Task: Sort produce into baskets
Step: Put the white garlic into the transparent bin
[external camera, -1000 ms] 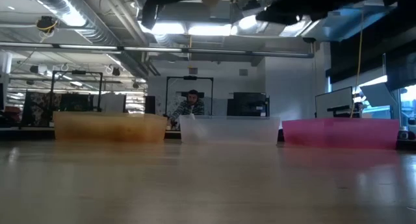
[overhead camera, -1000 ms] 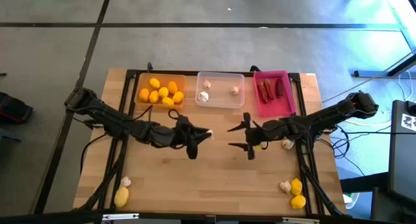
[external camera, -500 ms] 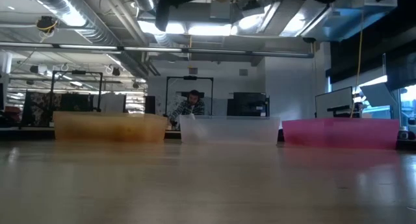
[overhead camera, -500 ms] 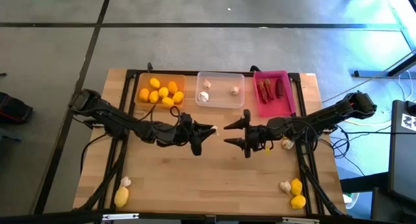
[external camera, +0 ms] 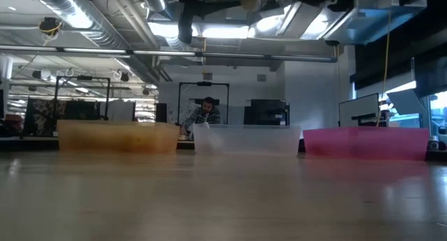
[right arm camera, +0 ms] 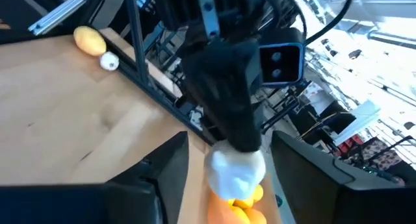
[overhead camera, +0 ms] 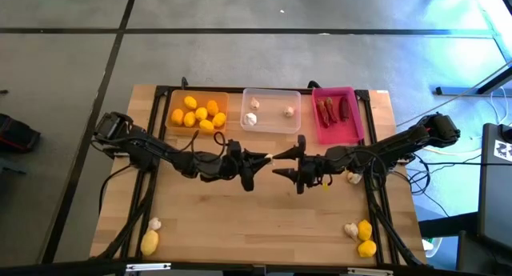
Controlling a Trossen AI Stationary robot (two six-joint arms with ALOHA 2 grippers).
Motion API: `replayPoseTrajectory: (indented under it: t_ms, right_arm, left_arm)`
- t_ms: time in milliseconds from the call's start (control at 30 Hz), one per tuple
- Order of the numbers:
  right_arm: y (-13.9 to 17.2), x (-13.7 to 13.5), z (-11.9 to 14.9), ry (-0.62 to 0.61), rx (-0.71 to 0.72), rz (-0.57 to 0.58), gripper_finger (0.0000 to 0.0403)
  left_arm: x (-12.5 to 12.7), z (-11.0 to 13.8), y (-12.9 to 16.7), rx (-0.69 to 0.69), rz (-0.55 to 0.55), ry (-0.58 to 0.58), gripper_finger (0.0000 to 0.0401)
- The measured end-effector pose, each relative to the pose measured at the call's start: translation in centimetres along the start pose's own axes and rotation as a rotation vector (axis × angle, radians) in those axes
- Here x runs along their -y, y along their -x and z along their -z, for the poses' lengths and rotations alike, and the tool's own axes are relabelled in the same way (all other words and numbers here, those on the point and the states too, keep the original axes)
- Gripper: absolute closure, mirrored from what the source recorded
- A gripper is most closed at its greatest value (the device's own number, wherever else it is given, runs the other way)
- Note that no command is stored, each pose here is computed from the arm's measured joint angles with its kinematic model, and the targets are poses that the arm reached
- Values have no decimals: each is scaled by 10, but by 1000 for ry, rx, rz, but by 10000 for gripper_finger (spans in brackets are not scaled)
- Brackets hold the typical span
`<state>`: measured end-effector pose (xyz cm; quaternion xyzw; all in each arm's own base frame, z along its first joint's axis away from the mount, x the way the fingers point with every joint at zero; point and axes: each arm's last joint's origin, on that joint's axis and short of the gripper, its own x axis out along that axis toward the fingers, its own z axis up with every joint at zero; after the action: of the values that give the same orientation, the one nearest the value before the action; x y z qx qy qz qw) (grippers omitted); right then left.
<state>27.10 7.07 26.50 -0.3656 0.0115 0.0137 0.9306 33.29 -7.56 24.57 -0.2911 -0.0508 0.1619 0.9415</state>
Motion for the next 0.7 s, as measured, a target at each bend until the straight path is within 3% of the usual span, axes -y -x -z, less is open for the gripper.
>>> replayPoseTrajectory:
  t_ms: [367,700]
  right_arm:
    - [0,-1,2,5,-24,-4,283]
    - [0,-1,3,8,-30,-9,311]
  left_arm:
    - [0,0,0,-1,1,1,312]
    - [0,0,0,-1,1,2,312]
